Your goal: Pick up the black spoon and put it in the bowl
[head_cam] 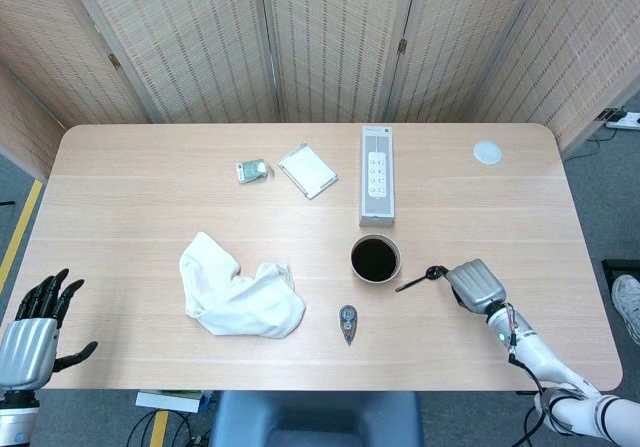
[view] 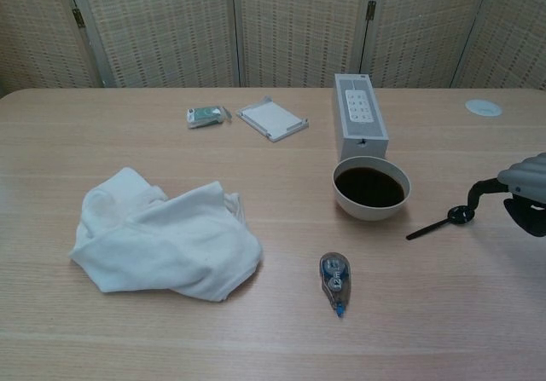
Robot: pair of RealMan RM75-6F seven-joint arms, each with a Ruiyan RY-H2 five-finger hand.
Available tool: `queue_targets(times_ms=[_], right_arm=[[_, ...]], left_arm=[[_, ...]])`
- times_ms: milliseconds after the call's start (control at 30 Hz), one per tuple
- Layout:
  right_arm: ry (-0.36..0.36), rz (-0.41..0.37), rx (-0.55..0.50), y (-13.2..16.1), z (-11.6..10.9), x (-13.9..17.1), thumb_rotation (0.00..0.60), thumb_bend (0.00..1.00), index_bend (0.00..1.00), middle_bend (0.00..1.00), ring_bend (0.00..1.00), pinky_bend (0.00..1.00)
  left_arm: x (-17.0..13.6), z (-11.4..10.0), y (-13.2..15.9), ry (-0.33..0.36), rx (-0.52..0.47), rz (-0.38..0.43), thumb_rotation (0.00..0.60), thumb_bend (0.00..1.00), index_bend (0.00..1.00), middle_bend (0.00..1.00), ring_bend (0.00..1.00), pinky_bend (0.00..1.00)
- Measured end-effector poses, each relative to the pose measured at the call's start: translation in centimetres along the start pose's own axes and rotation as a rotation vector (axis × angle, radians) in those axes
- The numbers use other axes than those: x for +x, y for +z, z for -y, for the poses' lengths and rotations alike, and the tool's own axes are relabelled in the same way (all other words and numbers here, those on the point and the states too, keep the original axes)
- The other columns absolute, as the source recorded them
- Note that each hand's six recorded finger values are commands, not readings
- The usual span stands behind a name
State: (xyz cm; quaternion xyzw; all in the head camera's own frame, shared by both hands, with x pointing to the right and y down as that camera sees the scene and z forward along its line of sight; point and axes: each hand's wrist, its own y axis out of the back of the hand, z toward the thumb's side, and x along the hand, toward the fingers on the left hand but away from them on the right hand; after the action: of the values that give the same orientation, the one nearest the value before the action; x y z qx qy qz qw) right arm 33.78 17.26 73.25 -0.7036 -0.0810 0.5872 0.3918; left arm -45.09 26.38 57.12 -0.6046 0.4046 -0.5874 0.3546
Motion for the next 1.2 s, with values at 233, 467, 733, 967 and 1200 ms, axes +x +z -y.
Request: queue_targets(times_ms=[233, 467, 733, 967, 1200], right_arm=[[-0.033, 0.003, -0.029, 0.4, -0.3, -0.1, 0.6, 0.42, 0.3, 0.97, 1.0, 1.0], [-0.019, -0.004, -0.033, 1.1, 0.2, -0.8, 0.6, 0.43, 0.3, 0.97, 1.0, 1.0], [0.012, 0.022, -0.015, 0.2, 1.0, -0.9, 0.6, 0.46, 0.3, 0.97, 1.0, 1.0], [0.021, 0.022, -0.018, 0.4, 1.4, -1.4, 0.6, 0.46, 0.3, 0.97, 1.0, 1.0], [0.033, 0.009, -0.005, 0.9, 1.7, -1.9, 0.6, 0.47, 0.3, 0.97, 1.0, 1.0]], left_arm=[[-0.1, 0.0, 0.1, 0.001, -0.006, 0.004, 0.6, 0.15, 0.16, 0.05, 0.07, 0.14], [-0.2, -0.1, 0.0, 0.005, -0.008, 0.003, 0.6, 0.15, 0.16, 0.05, 0.07, 0.14], [-0.4, 0.1, -0.3, -0.001, -0.009, -0.007, 0.6, 0.15, 0.16, 0.05, 0.07, 0.14], [-0.3, 0.2, -0.3, -0.001, -0.006, -0.006, 0.6, 0.15, 0.16, 0.05, 0.07, 0.14], [-0.4, 0.2, -0.4, -0.004, -0.007, -0.009, 0.6, 0.15, 0.16, 0.05, 0.07, 0.14]])
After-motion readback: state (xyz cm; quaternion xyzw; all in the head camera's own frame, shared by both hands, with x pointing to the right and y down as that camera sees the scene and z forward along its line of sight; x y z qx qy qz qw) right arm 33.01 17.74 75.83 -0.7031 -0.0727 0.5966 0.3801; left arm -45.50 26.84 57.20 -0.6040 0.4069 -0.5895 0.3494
